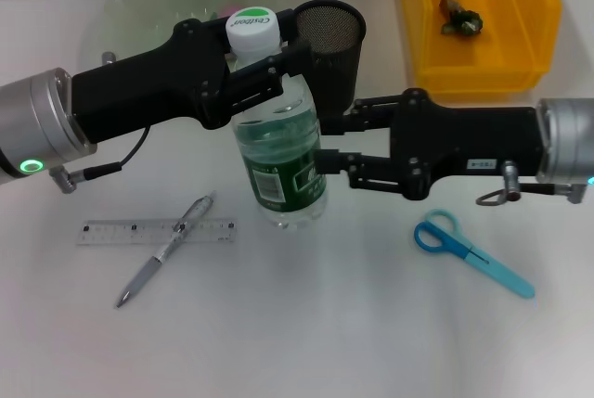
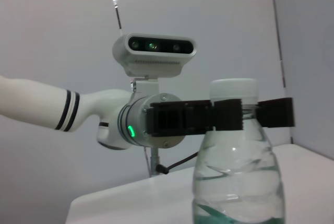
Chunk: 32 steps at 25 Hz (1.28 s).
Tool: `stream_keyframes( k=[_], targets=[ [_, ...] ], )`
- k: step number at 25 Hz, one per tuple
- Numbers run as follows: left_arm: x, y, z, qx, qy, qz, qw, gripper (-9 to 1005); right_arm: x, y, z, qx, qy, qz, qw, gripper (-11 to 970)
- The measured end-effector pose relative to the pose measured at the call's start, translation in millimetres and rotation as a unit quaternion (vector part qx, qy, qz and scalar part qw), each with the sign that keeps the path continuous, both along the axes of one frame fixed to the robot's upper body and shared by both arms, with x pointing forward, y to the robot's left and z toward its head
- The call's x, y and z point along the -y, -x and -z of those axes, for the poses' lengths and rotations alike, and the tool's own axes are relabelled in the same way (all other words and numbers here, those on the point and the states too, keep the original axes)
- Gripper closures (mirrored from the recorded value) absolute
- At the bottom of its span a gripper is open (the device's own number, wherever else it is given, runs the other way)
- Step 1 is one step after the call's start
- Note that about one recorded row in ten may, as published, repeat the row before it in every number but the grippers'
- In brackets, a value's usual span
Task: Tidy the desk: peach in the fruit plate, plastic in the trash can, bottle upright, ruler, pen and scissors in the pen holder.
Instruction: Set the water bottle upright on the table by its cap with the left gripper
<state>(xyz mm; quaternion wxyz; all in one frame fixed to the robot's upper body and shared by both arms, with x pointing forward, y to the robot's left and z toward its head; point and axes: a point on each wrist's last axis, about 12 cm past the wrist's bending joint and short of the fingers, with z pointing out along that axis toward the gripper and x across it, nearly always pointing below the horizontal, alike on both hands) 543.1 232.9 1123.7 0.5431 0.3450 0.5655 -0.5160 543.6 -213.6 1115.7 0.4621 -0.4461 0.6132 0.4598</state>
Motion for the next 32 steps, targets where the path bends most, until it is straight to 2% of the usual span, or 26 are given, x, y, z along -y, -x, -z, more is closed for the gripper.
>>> stream_keyframes(
  k=[5, 13, 17, 22, 25, 28, 30, 32],
  targets=[
    [-1.4, -1.4, -0.6, 0.0, 0.001, -0.006, 1.0, 562, 16.9, 7.0, -1.1, 0.003, -0.016, 0.026, 1.0, 505],
    [-1.3, -2.4, -0.6, 0.001, -0.001, -0.009, 1.0, 562, 43.8, 20.7, -3.5, 0.0, -0.059, 0.054, 0.997, 444],
    [-2.1, -5.6, 0.9, -0.002, -0.006, -0.024, 1.0, 561, 66.5, 36.4, 4.2, -0.008, -0.082, 0.1, 0.992, 443],
    [-7.0, -10.7, 1.1, -0.003, -0.011, -0.049, 0.999, 561, 79.6, 50.1, 13.4, -0.01, -0.088, 0.128, 0.988, 315],
    [-17.1, -16.3, -3.0, 0.004, -0.003, -0.084, 0.996, 561, 91.7, 65.4, 23.0, 0.003, -0.11, 0.156, 0.982, 250],
    [-18.6, -18.4, -2.7, 0.008, -0.007, -0.095, 0.995, 561, 98.1, 70.8, 28.2, 0.005, -0.126, 0.18, 0.975, 186],
    [-18.8, -20.2, 1.7, 0.015, -0.017, -0.112, 0.993, 561, 103.3, 76.5, 35.7, 0.007, -0.145, 0.211, 0.967, 186],
    [-18.8, -20.5, 6.2, 0.018, -0.02, -0.125, 0.992, 561, 103.9, 77.6, 37.3, 0.009, -0.148, 0.217, 0.965, 186]
  ],
)
